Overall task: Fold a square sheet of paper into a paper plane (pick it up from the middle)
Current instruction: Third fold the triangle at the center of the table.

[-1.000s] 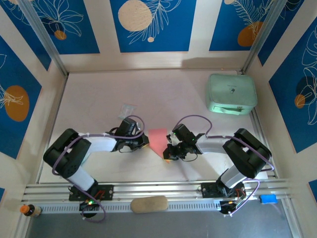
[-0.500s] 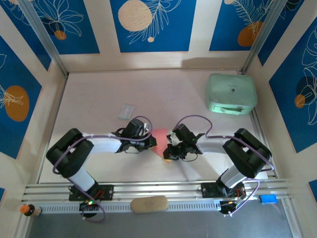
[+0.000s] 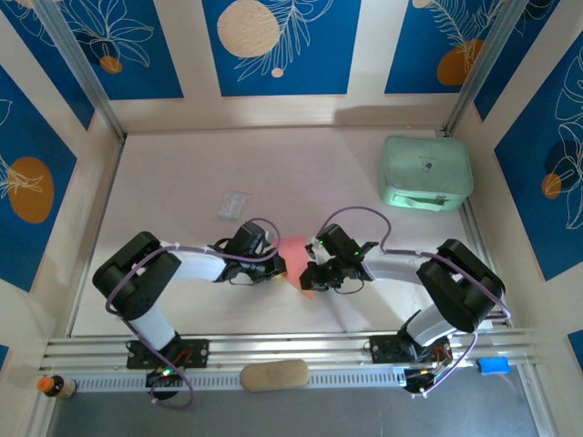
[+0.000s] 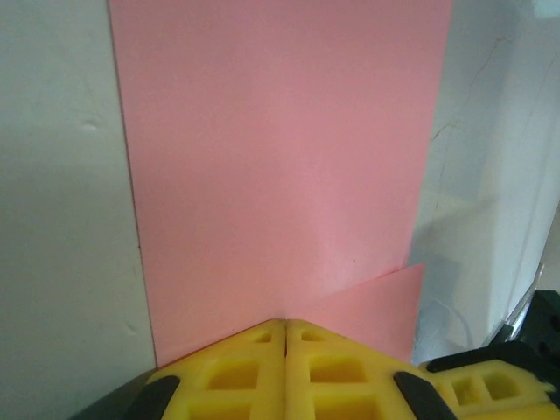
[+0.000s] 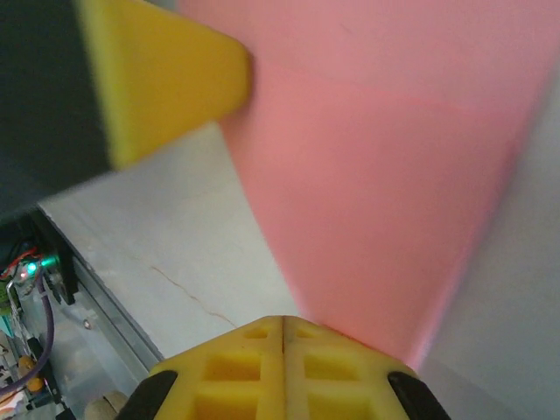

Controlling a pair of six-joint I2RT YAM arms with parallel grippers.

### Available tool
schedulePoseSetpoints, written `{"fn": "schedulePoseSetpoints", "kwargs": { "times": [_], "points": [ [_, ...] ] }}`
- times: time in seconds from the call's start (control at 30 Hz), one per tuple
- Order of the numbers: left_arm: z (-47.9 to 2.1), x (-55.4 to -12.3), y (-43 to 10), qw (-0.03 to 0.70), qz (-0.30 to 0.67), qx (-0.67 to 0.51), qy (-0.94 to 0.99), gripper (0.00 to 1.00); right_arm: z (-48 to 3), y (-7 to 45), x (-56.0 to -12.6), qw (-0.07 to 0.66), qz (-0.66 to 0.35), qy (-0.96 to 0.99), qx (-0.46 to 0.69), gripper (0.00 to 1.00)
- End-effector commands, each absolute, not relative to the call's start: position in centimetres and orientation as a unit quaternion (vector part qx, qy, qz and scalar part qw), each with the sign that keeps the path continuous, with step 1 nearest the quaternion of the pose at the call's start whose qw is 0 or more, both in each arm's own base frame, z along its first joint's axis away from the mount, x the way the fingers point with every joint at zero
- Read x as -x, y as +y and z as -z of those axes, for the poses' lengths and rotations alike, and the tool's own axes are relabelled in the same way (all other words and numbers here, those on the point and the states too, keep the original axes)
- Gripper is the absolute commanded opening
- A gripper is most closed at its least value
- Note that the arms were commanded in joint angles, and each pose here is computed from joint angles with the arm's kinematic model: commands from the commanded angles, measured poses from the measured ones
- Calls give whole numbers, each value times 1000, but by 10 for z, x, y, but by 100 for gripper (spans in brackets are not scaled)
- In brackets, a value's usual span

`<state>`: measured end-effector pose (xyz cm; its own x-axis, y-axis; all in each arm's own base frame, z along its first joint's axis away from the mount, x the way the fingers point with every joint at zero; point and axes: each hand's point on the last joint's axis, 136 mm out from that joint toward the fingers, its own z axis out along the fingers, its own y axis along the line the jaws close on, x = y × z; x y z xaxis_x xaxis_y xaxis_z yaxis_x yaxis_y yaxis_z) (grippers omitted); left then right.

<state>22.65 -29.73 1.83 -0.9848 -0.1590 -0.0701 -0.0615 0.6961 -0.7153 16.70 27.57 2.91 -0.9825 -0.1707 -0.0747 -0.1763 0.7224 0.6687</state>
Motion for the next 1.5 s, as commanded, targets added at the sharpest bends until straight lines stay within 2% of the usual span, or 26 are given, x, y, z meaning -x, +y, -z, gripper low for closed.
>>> {"fn": "schedulePoseSetpoints", "kwargs": {
  "times": [0.0, 0.23, 0.6, 1.0, 1.3, 1.4, 1.47],
  "points": [
    [0, -219, -285, 51, 353, 68, 932, 1, -31, 291, -172, 3, -361, 925, 122, 2],
    [1, -219, -286, 48, 351, 65, 933, 0, -5, 288, -174, -16, -324, 938, 120, 2],
    [10, -216, -280, 41, 338, 70, 938, 0, -6, 258, -141, -30, -346, 933, 97, 4],
    [8, -218, -281, 43, 343, 75, 935, 0, -7, 229, -129, -12, -348, 936, 50, 5],
    [3, -225, -280, 67, 356, 113, 925, 0, -44, 222, -157, 63, -356, 932, 35, 8],
    [-4, -227, -284, 89, 360, 127, 920, 0, -54, 223, -178, 88, -342, 935, 39, 14],
    [-9, -228, -287, 102, 359, 132, 918, 0, -56, 226, -190, 92, -339, 935, 42, 22]
  ]
}}
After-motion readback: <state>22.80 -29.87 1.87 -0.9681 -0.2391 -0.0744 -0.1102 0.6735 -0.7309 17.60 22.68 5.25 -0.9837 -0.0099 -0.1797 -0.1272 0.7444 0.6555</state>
